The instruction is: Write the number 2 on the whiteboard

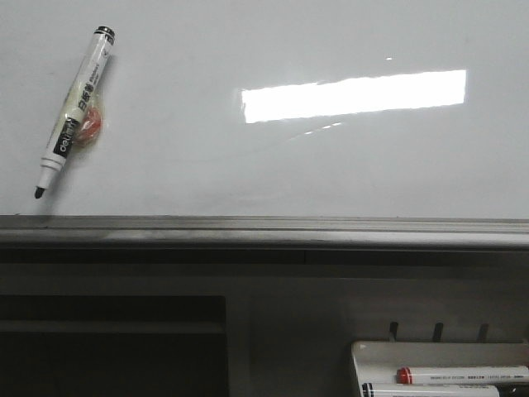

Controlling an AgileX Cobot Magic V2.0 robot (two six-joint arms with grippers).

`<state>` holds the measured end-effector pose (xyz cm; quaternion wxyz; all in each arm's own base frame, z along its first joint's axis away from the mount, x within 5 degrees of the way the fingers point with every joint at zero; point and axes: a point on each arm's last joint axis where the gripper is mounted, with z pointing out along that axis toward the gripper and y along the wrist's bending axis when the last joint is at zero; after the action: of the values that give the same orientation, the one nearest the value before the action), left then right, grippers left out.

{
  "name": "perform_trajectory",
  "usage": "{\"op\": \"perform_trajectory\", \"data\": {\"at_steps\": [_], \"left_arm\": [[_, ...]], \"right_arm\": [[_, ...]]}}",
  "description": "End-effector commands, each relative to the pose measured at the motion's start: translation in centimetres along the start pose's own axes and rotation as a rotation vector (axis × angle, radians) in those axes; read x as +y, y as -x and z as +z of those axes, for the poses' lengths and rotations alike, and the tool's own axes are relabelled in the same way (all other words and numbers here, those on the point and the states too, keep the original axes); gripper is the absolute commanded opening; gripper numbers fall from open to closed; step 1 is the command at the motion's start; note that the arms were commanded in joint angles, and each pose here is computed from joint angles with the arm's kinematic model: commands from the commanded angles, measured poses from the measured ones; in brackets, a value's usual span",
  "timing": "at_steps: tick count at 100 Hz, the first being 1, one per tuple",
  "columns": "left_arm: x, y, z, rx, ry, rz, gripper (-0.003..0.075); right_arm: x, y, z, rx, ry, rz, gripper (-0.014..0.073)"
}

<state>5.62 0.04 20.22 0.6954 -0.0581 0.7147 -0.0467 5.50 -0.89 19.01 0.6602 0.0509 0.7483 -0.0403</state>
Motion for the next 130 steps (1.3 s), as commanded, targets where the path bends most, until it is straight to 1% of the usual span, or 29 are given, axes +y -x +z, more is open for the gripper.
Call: {"op": "perform_trajectory", "data": {"at_steps": [1, 5, 15, 38, 55, 60, 62, 64, 68, 73, 79, 87, 95, 100, 109, 119, 124, 130], "left_arm": [[0.0, 0.8, -0.2, -0.128, -0.006, 0.009, -0.002], [0.0, 0.8, -0.2, -0.126, -0.003, 0.044, -0.002], [0.0, 0.8, -0.2, -0.126, -0.003, 0.047, -0.002], [0.0, 0.8, -0.2, -0.128, -0.003, 0.045, -0.002], [-0.1, 1.3, -0.3, -0.184, -0.007, 0.047, -0.002], [-0.1, 1.4, -0.3, -0.193, -0.009, 0.037, -0.002], [-0.1, 1.5, -0.4, -0.198, -0.01, 0.023, -0.002], [-0.1, 1.6, -0.4, -0.202, -0.011, -0.004, -0.002], [-0.1, 1.7, -0.4, -0.208, -0.014, -0.042, -0.002], [-0.1, 2.2, -0.5, -0.22, -0.018, -0.08, -0.002], [-0.3, 3.0, -0.8, -0.23, -0.024, -0.082, -0.002], [-0.5, 4.1, -1.0, -0.229, -0.029, -0.068, -0.002], [-0.8, 5.3, -1.3, -0.219, -0.038, -0.081, -0.002], [-1.0, 6.1, -1.5, -0.192, -0.046, -0.09, -0.002], [-1.3, 7.2, -1.7, -0.092, -0.046, -0.062, -0.0021], [-1.5, 7.8, -1.6, 0.063, -0.033, 0.074, -0.002], [-1.6, 8.0, -1.5, 0.112, -0.036, 0.122, -0.002], [-1.8, 8.3, -1.1, 0.156, -0.043, 0.113, -0.002]], "right_arm": [[0.5, 1.2, -0.2, -0.205, 0.051, -0.013, -0.0051], [0.6, 1.7, -0.3, -0.26, 0.065, -0.013, -0.0051], [0.7, 2.2, -0.5, -0.324, 0.081, -0.013, -0.0051], [0.8, 2.7, -0.7, -0.377, 0.094, -0.013, -0.0051], [0.8, 2.5, -0.6, -0.362, 0.091, -0.01, -0.0051], [0.8, 2.6, -0.6, -0.361, 0.092, 0.024, -0.0051], [0.7, 2.7, -0.6, -0.362, 0.096, 0.059, -0.0051], [0.7, 3.0, -0.7, -0.366, 0.103, 0.125, -0.0051], [0.6, 3.3, -0.8, -0.371, 0.11, 0.192, -0.0051], [0.6, 3.8, -0.9, -0.363, 0.112, 0.224, -0.0051], [0.5, 4.5, -1.1, -0.323, 0.097, 0.227, -0.0051], [0.3, 5.7, -1.5, -0.228, 0.065, 0.227, -0.0051], [0.2, 6.9, -1.9, -0.141, 0.037, 0.229, -0.0051], [0.1, 7.7, -2.1, -0.092, 0.022, 0.232, -0.0051], [0.0, 9.2, -2.6, 0.001, 0.002, 0.249, -0.0051], [0.0, 10.6, -2.9, 0.117, -0.013, 0.218, -0.0051], [0.0, 11.2, -3.1, 0.154, -0.016, 0.206, -0.0051], [0.1, 11.7, -3.1, 0.187, -0.011, 0.222, -0.0051]]}}
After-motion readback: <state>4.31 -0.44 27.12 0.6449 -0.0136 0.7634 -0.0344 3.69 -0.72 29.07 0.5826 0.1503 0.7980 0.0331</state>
